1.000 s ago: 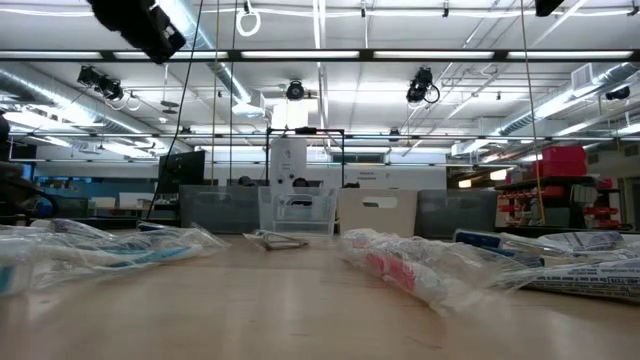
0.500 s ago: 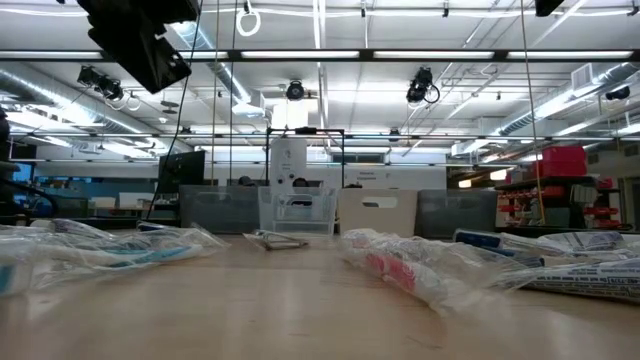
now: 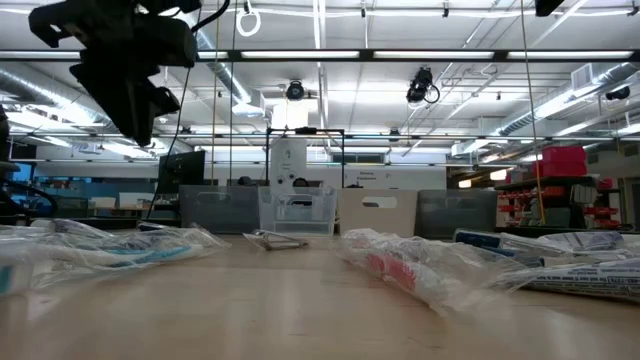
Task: Pick & Place Travel size toiletries
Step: Put the white toothpaste into the left black bin
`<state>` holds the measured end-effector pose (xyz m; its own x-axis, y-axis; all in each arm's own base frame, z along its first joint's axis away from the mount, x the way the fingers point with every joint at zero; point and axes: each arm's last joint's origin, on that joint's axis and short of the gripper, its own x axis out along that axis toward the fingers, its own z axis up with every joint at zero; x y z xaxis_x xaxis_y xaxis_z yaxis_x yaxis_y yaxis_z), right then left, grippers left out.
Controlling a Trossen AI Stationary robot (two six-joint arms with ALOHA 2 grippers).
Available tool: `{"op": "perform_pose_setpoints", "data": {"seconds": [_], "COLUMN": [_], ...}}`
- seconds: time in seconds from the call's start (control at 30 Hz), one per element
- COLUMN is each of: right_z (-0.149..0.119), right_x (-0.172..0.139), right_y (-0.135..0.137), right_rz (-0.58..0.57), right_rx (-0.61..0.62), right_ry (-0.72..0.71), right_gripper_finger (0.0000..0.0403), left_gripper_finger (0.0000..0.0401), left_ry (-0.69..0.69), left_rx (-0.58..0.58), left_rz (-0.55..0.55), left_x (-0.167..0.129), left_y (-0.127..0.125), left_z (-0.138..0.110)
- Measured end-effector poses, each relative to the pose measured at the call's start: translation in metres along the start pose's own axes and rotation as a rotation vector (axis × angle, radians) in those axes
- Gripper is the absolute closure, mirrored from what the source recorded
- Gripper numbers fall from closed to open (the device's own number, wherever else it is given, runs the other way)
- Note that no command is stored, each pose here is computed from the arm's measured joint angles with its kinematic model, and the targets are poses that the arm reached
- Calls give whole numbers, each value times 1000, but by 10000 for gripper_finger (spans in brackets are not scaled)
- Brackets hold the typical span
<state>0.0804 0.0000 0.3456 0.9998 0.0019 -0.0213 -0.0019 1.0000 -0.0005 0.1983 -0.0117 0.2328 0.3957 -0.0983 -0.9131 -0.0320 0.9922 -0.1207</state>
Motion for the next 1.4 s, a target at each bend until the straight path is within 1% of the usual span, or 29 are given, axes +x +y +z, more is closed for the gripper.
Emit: {"op": "perform_pose_setpoints", "data": {"seconds": [0.23, 0.3, 0.43, 0.57, 0.8, 1.07, 1.4], "right_z": [0, 0, 0, 0, 0, 0, 0], "right_x": [0, 0, 0, 0, 0, 0, 0], "right_y": [0, 0, 0, 0, 0, 0, 0], "right_rz": [0, 0, 0, 0, 0, 0, 0], "right_rx": [0, 0, 0, 0, 0, 0, 0], "right_ry": [0, 0, 0, 0, 0, 0, 0], "right_gripper_finger": [390, 389, 390, 389, 389, 390, 389], "left_gripper_finger": [174, 156, 134, 130, 135, 134, 134], "left_ry": [7, 9, 38, 78, 149, 151, 280], "left_rx": [-33, -52, -37, -10, 19, -9, -26], "left_rz": [27, 36, 25, 14, 8, -10, 35], "left_x": [2, 2, 5, 18, 38, 48, 78], "left_y": [0, 0, -1, -4, -7, -6, -4], "left_z": [-2, -3, -4, -11, -33, -40, -42]}}
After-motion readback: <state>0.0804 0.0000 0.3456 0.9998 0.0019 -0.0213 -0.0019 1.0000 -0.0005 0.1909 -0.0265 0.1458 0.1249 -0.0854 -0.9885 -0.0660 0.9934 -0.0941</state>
